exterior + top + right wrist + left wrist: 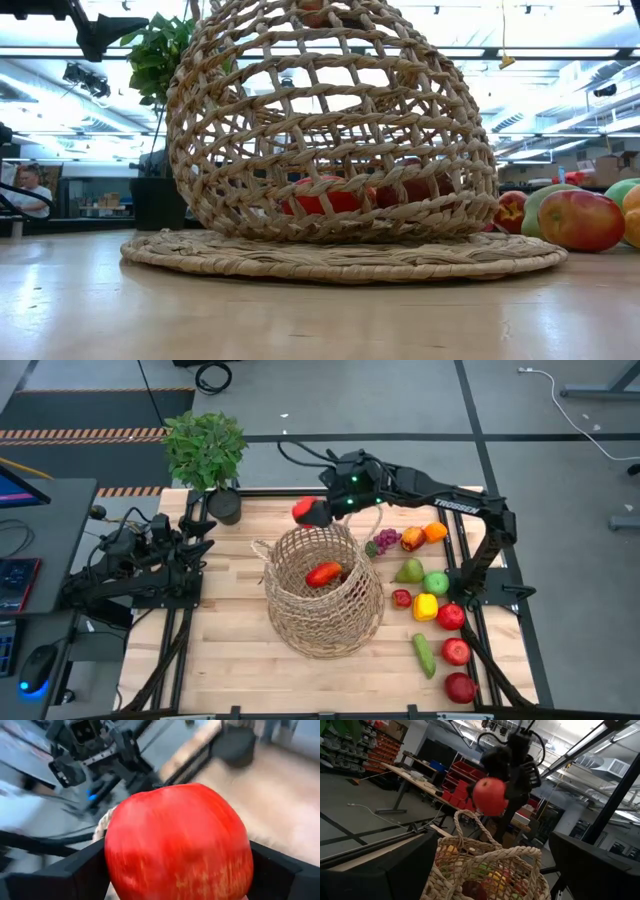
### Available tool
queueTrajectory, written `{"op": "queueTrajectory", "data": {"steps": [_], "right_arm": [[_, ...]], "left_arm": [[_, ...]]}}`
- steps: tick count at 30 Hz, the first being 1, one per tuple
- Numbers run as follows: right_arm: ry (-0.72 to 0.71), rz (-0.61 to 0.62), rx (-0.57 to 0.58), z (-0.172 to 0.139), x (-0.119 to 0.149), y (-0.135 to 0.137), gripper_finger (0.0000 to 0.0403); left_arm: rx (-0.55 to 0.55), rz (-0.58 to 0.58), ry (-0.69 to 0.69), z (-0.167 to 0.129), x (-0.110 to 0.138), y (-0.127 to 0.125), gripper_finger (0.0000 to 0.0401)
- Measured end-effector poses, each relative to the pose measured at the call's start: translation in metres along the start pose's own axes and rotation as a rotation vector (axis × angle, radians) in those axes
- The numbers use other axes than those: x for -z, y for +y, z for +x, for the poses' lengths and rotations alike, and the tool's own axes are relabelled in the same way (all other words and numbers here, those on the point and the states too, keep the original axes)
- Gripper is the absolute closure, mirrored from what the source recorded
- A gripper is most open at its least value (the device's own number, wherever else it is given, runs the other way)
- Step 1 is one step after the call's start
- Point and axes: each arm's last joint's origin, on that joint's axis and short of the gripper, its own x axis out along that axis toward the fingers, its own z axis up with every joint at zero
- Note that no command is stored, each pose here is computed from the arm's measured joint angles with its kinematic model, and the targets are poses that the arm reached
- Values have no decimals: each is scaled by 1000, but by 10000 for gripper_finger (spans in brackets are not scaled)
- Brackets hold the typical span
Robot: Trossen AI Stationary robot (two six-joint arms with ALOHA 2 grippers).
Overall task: Build produce basket
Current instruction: Put the top red apple into the brown basket
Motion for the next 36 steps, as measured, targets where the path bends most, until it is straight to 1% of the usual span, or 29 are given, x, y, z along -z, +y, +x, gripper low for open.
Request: {"op": "queueTrajectory", "data": {"steps": [2,5,9,11,13,17,23,25,29,34,36], "right_arm": [[34,126,-46,2,-1,0,40],[98,273,-108,2,0,2,40],[174,429,-201,2,2,11,40],[193,468,-249,2,1,17,40],[186,460,-284,2,1,21,40],[176,418,-316,2,2,27,40],[163,351,-336,2,3,29,40],[152,314,-343,2,2,30,40],[113,203,-364,2,0,31,40],[118,211,-367,2,0,32,40],[106,171,-365,2,0,31,40]], "left_arm": [[-1,0,0,0,0,0,11],[0,0,0,0,0,0,11],[0,0,0,0,0,0,11],[0,0,0,0,0,0,11],[0,0,0,0,0,0,11],[-1,0,0,0,0,0,11],[-1,0,0,0,0,0,11],[0,0,0,0,0,0,11],[0,0,0,0,0,0,11],[-1,0,0,0,0,0,11],[0,0,0,0,0,0,11]]}}
